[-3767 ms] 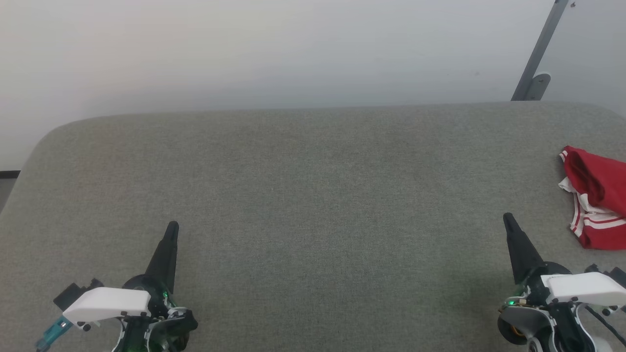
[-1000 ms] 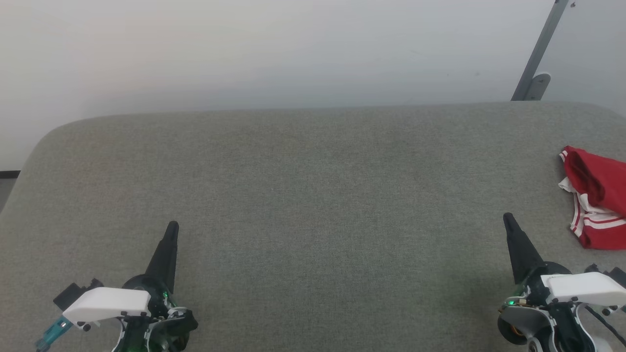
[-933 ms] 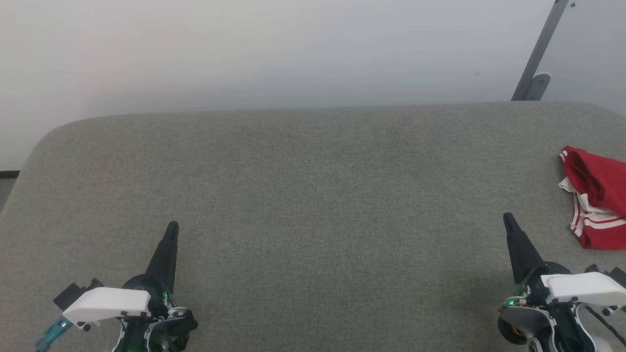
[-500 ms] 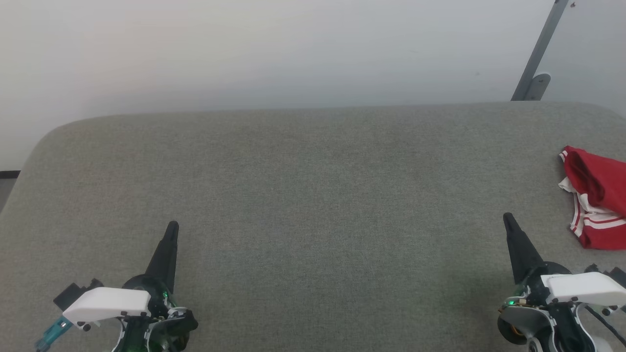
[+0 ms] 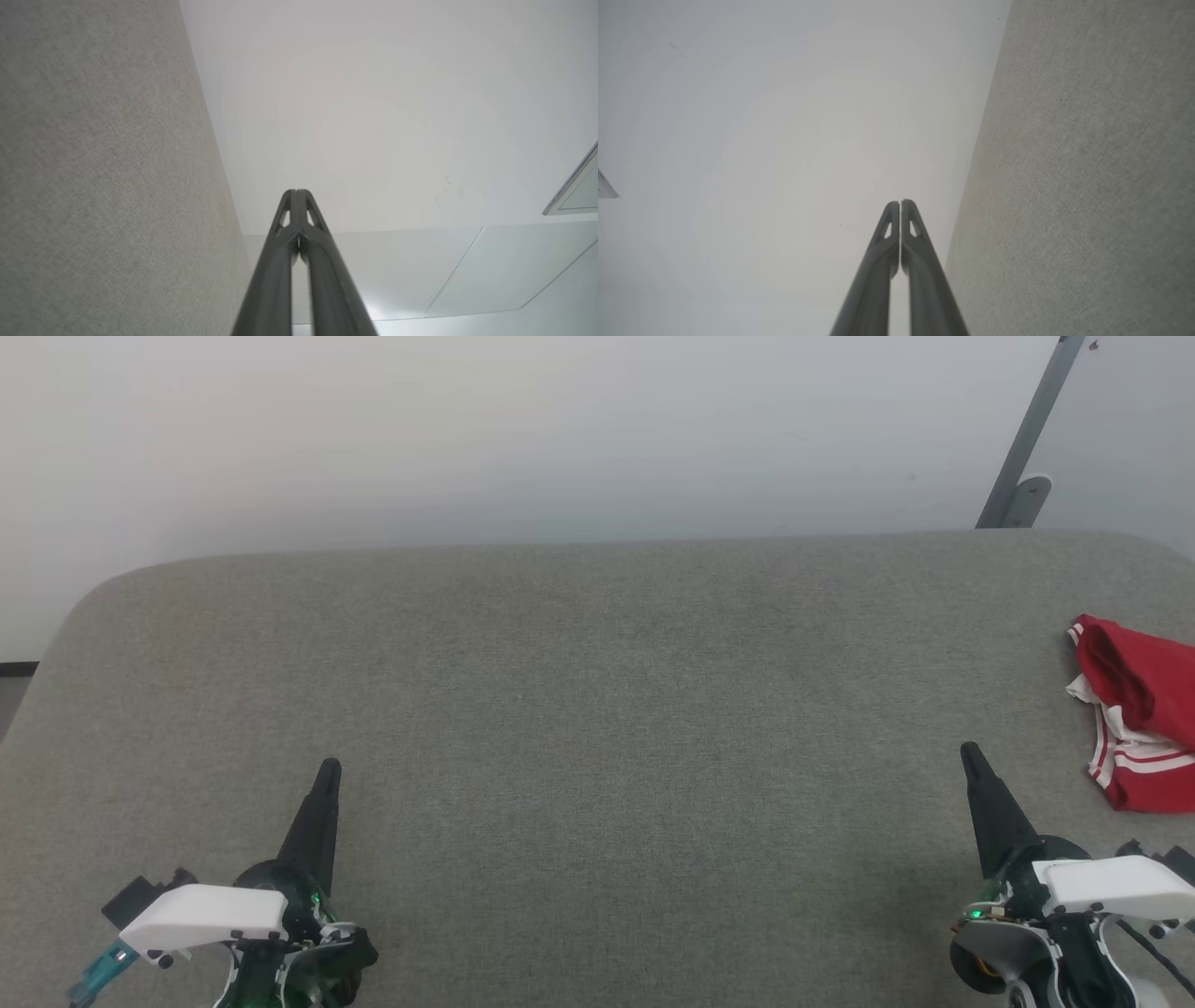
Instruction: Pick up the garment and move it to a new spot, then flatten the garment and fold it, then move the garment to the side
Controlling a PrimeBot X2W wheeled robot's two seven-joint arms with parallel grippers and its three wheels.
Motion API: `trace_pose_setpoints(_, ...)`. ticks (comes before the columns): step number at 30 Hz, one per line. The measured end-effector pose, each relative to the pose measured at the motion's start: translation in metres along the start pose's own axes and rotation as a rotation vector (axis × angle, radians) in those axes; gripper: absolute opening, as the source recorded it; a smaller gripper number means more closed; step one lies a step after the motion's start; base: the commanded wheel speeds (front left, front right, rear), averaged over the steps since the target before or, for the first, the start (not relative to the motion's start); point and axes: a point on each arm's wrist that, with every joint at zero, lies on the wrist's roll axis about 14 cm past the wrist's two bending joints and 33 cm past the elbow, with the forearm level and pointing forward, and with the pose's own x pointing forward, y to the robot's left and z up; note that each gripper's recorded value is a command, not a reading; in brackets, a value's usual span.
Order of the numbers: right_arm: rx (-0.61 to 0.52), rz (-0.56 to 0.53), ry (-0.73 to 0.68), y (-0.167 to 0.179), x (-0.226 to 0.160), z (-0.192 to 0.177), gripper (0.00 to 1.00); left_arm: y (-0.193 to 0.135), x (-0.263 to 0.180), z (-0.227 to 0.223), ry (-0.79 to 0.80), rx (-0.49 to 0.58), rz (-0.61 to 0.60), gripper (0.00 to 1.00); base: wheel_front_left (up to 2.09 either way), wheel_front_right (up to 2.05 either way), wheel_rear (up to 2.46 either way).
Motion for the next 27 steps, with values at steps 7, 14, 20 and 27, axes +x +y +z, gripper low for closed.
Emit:
trace_pose_setpoints(7, 0.0, 0.0, 0.0, 0.0, 0.0, 0.0, 0.0, 0.0, 0.0, 0.0, 0.0, 0.0, 0.0, 0.0, 0.0, 0.0, 0.0)
trace_pose_setpoints(14, 0.0, 0.0, 0.0, 0.0, 0.0, 0.0001, 0.0, 0.0, 0.0, 0.0, 0.0, 0.0, 0.0, 0.0, 0.0, 0.0, 0.0)
trace_pose_setpoints(20, 0.0, 0.0, 0.0, 0.0, 0.0, 0.0, 0.0, 0.0001, 0.0, 0.0, 0.0, 0.0, 0.0, 0.0, 0.0, 0.0, 0.0)
trace_pose_setpoints(27, 0.0, 0.0, 0.0, 0.0, 0.0, 0.0, 0.0, 0.0, 0.0, 0.0, 0.0, 0.0, 0.0, 0.0, 0.0, 0.0, 0.0)
